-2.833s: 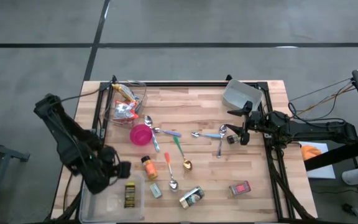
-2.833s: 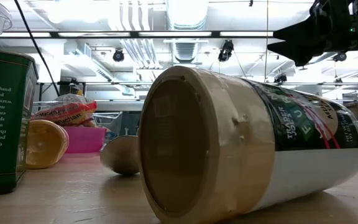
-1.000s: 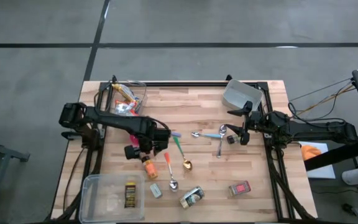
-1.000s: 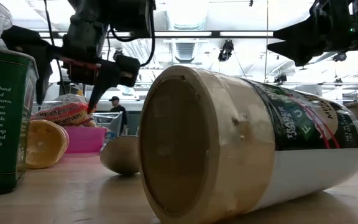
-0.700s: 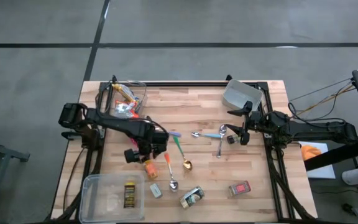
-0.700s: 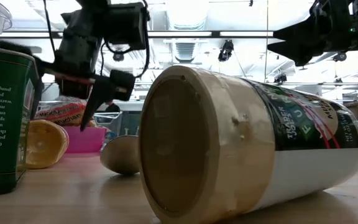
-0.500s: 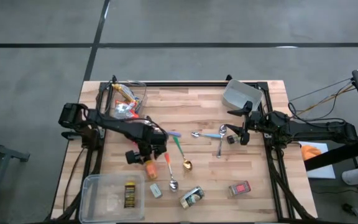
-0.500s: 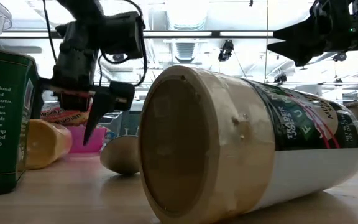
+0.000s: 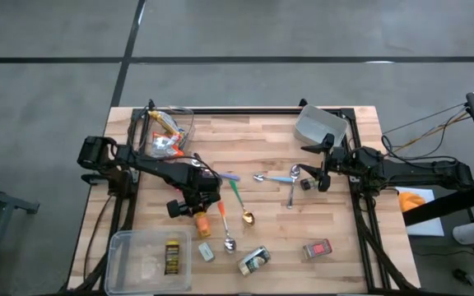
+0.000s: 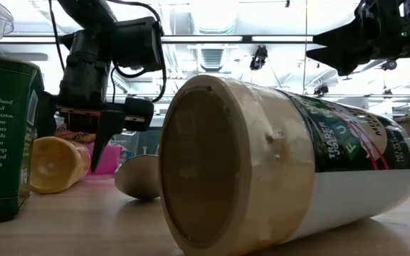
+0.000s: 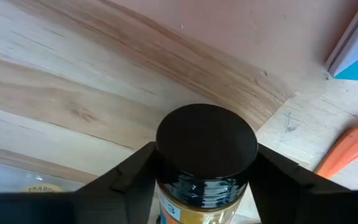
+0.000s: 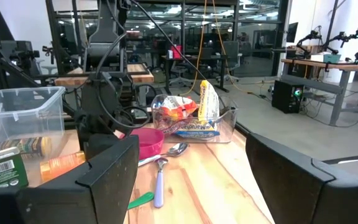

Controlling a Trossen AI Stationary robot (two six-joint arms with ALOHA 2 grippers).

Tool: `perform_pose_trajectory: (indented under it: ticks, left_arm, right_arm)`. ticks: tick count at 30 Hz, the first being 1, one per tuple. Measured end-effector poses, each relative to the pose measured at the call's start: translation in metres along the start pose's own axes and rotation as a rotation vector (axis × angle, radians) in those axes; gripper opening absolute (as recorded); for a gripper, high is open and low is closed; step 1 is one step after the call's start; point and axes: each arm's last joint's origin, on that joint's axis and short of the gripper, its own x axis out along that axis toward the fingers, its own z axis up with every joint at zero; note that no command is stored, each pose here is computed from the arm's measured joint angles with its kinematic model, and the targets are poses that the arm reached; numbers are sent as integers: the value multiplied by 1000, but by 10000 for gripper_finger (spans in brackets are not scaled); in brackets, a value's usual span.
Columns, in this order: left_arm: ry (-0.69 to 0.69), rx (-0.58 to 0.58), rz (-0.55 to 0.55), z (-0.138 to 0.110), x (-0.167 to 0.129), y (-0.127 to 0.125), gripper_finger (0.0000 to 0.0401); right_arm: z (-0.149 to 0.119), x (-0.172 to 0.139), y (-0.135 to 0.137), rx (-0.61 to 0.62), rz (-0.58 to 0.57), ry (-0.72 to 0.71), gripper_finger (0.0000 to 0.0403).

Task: Pick & Place Food Item
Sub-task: Put the brown seasoning bottle into the white bin

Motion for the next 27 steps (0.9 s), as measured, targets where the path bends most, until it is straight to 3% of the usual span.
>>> perform_pose_trajectory:
  ticks: [3, 12, 18, 27]
  left_arm:
    - [1, 3, 0, 0, 0, 0, 189]
    - [2, 9, -13, -1, 0, -1, 211]
    - [2, 8, -12, -1, 0, -1, 189]
    - [2, 17, -14, -1, -1, -1, 193]
  right_arm:
    - [0, 0, 0, 0, 0, 0, 290]
    - [0, 0, 0, 0, 0, 0, 290]
    - [0, 0, 0, 0, 0, 0, 290]
    - [0, 0, 0, 0, 0, 0, 290]
